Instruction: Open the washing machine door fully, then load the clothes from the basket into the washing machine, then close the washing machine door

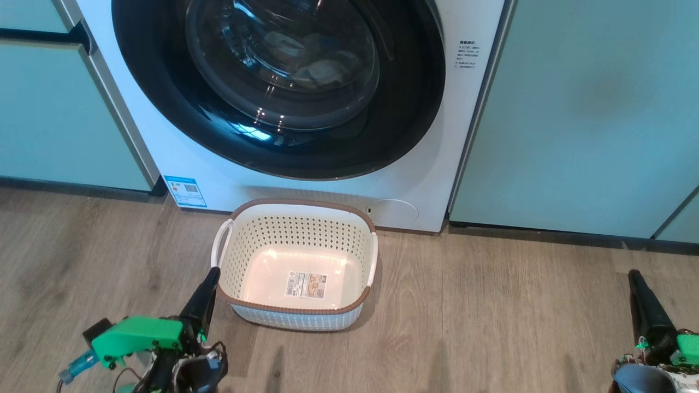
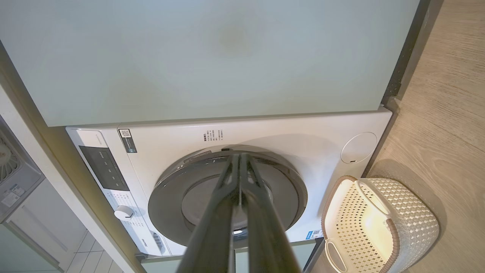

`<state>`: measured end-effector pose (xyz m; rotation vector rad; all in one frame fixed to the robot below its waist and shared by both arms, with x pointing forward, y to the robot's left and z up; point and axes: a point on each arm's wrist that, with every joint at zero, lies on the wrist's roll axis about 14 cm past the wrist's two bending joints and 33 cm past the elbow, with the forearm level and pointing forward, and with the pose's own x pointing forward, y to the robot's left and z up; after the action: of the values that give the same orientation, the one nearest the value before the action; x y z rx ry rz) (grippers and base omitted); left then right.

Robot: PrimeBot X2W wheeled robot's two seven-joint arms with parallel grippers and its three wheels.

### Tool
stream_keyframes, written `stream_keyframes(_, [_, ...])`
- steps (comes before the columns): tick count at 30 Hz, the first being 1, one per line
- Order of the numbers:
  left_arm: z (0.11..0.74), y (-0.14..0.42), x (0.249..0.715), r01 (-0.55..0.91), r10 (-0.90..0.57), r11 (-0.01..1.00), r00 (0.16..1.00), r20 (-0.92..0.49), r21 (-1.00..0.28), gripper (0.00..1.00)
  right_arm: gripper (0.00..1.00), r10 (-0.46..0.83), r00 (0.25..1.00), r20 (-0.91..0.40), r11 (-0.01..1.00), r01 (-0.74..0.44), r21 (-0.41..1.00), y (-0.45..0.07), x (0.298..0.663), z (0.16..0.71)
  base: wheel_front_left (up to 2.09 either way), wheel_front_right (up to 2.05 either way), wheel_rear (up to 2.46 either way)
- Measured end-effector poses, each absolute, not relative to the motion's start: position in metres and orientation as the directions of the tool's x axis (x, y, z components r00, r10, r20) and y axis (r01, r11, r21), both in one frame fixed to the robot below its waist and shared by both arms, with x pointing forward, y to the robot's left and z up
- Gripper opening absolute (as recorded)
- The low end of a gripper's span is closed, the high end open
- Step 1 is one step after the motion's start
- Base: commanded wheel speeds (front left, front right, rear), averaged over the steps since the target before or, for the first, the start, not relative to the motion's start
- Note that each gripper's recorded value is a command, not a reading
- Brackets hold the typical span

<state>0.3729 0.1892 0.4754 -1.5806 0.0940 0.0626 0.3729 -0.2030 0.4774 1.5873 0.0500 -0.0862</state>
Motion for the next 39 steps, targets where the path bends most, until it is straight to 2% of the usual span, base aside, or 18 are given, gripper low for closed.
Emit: stream_keyframes(39, [0.4755,0.1884,0.3729,-0.099,-0.025,-0.013,0.995,-0.099,-0.995,0.00,0.00,-0.033,0.996,-0.086,-0.019,0.085,0.996,-0.2068,0.3726,0.4775,0.00,0.00,0.00])
